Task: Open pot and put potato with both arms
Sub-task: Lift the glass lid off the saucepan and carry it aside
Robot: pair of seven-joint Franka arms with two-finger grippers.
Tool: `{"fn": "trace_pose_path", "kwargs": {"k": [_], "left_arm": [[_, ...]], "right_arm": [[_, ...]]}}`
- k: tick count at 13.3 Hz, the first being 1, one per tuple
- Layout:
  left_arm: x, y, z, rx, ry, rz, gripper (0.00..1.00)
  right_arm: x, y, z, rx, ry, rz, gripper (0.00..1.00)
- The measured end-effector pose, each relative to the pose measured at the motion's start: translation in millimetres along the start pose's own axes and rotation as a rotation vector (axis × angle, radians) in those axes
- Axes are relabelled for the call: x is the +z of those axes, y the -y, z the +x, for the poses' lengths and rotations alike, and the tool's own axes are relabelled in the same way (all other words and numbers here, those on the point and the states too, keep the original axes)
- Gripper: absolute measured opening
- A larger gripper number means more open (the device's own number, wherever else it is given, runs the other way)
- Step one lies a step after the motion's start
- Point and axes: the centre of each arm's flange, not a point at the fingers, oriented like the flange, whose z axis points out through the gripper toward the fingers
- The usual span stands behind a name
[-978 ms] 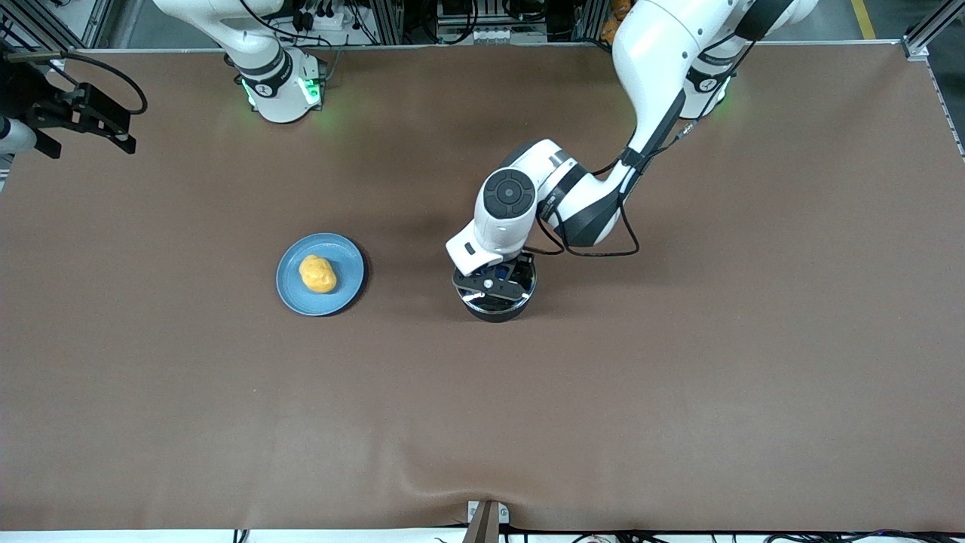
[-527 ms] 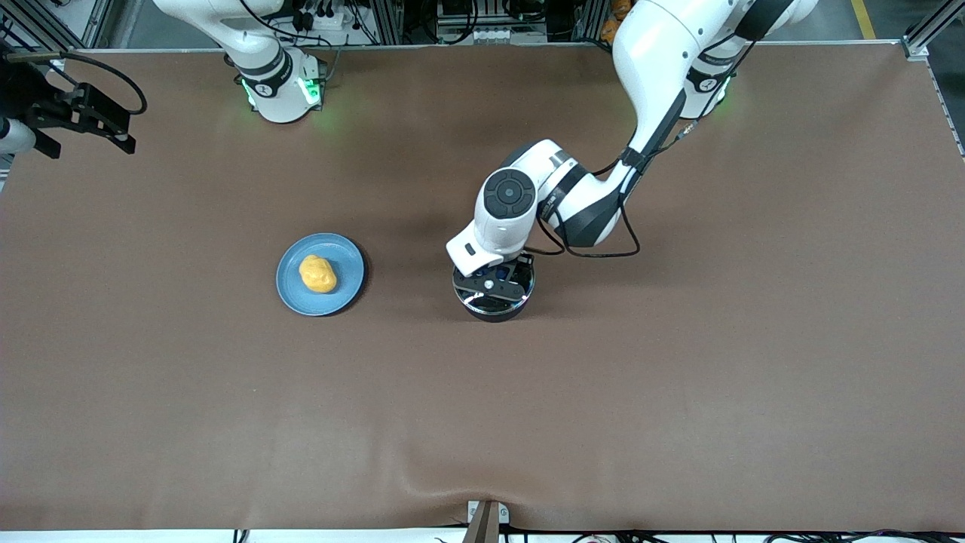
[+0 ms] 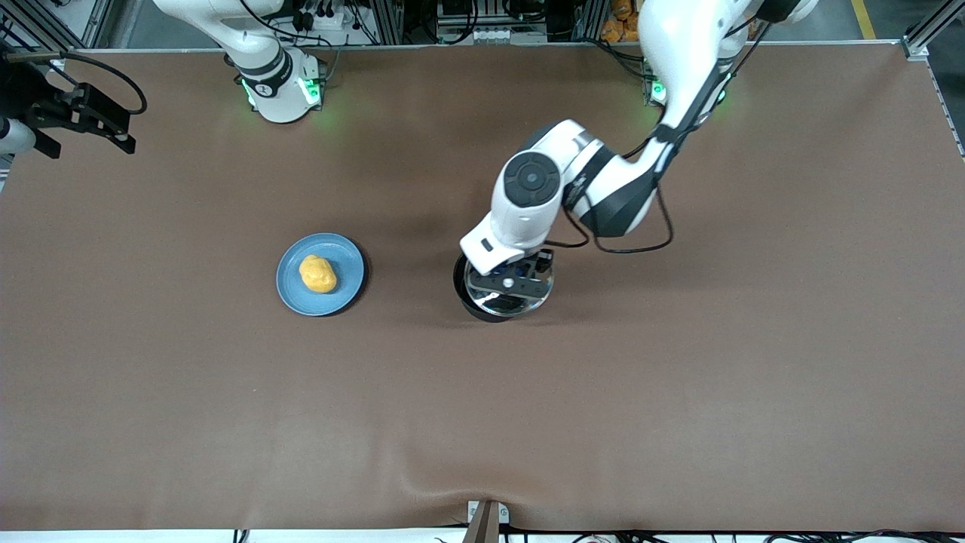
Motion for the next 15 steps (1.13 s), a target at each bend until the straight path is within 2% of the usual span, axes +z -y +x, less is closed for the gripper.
{"fn": "trace_pose_path", "kwargs": {"k": [3,6,8,11,15], "left_arm": [[-44,85,29,-0.093,0.004,0.018,0.62],[-44,211,62,-0.205,0.044,0.032,0.62],[-27,286,73,-0.281,0.075,0.032,0.62],[13,369,80,-0.318,0.101,0.017,0.62],[83,426,70,-0.285,0.036,-0.011,0.62]], "right_arm": [[0,-1,0,0.001,0.000,0.000,1.00],[0,1,0,-0.002,0.000,0.000,1.00],[0,2,0,-0.003,0.000,0.000,1.00],[0,2,0,-0.004,0.000,0.000,1.00],[0,3,0,-0.006,0.000,0.000,1.00]]}}
